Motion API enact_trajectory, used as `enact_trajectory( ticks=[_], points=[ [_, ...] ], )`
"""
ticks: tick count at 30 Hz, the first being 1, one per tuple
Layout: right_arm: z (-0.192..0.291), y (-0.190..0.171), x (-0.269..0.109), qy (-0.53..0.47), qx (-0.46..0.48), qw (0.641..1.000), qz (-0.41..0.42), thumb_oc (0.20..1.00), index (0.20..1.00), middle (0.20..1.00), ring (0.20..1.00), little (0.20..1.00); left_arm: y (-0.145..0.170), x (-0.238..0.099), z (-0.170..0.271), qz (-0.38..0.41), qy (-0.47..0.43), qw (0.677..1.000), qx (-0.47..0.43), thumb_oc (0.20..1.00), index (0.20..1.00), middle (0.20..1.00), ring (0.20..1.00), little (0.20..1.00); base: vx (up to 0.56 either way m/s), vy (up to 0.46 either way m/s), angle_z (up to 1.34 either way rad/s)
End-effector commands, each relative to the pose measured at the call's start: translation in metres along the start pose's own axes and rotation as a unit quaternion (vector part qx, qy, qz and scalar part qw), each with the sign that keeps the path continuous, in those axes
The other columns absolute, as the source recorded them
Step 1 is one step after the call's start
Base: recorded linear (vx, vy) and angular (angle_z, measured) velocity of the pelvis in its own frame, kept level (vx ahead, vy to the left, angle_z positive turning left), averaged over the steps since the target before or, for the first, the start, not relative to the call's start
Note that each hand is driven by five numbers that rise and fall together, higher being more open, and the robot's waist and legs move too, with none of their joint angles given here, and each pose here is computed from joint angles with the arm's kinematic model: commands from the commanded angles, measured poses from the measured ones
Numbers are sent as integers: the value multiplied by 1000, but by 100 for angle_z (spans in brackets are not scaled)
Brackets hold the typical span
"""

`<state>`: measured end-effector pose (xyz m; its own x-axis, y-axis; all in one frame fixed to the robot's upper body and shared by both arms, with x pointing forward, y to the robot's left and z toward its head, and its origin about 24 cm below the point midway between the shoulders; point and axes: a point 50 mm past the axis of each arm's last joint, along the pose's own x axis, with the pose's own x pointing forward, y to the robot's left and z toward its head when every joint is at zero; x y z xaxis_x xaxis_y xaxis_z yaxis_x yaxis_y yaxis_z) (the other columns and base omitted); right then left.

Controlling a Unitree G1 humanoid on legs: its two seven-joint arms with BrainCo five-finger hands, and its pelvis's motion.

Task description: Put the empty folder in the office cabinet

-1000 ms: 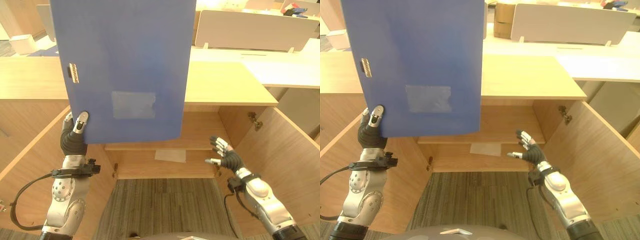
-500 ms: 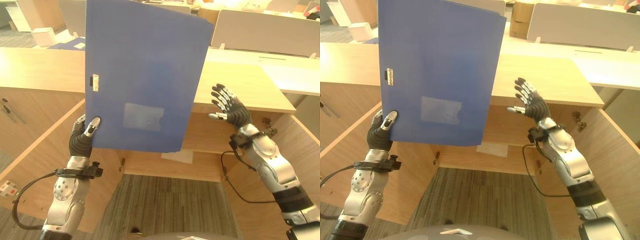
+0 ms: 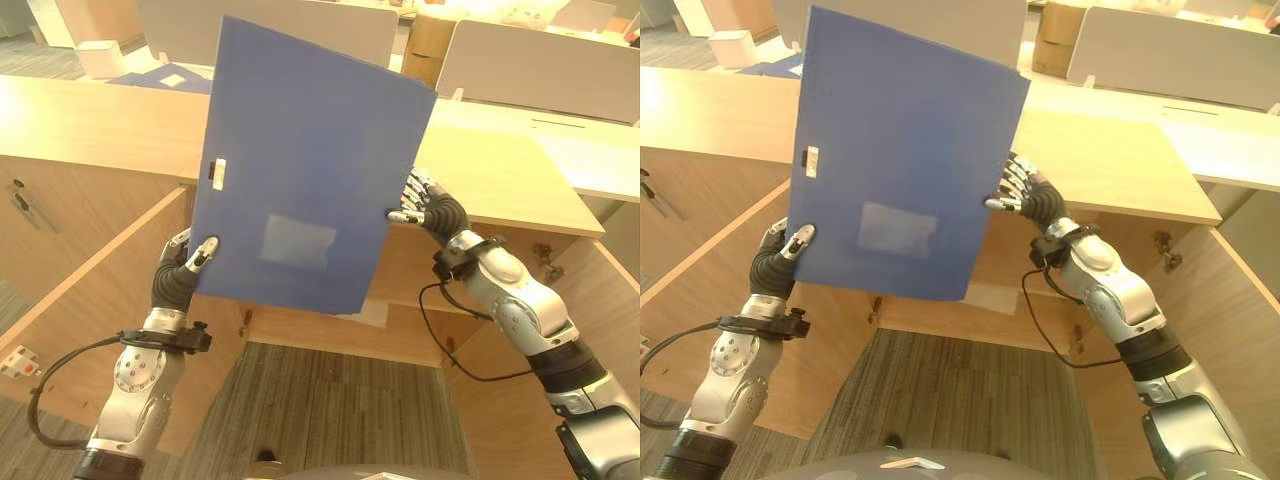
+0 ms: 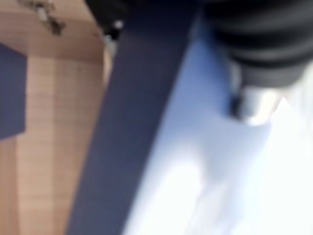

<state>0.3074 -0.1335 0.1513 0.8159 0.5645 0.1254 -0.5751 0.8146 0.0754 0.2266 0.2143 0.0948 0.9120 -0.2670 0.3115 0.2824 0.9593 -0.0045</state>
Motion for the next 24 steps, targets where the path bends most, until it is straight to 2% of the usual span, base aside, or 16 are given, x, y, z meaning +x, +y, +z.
enact_trajectory(
  ticks=[1,12,13,14,15,23,24],
  points=[
    [39,4,18,-66,-2,998,9,1000,1000,1000,1000,1000,-6,34,29,-43,-85,995,30,200,200,200,200,200,0,0,0],
    [34,37,44,-57,38,997,36,1000,1000,1000,1000,1000,-28,47,17,-66,-75,995,-13,200,200,200,200,200,0,0,0],
    [34,40,46,-60,37,997,37,586,586,586,586,586,-30,48,15,-69,-73,995,-20,200,200,200,200,200,0,0,0],
    [34,41,47,-61,37,997,36,539,539,539,539,539,-31,48,15,-70,-72,995,-21,200,200,200,200,200,0,0,0],
    [34,42,48,-67,35,997,34,200,200,200,200,200,-34,48,13,-75,-70,994,-27,200,200,200,200,200,0,0,0],
    [39,39,51,-91,-11,996,13,200,200,200,200,200,-38,49,11,-68,-69,994,-41,200,200,200,200,200,0,0,0],
    [41,38,50,-98,-27,995,10,200,200,200,200,200,-37,48,11,-57,-71,995,-42,467,467,467,467,467,0,0,0]
  ],
)
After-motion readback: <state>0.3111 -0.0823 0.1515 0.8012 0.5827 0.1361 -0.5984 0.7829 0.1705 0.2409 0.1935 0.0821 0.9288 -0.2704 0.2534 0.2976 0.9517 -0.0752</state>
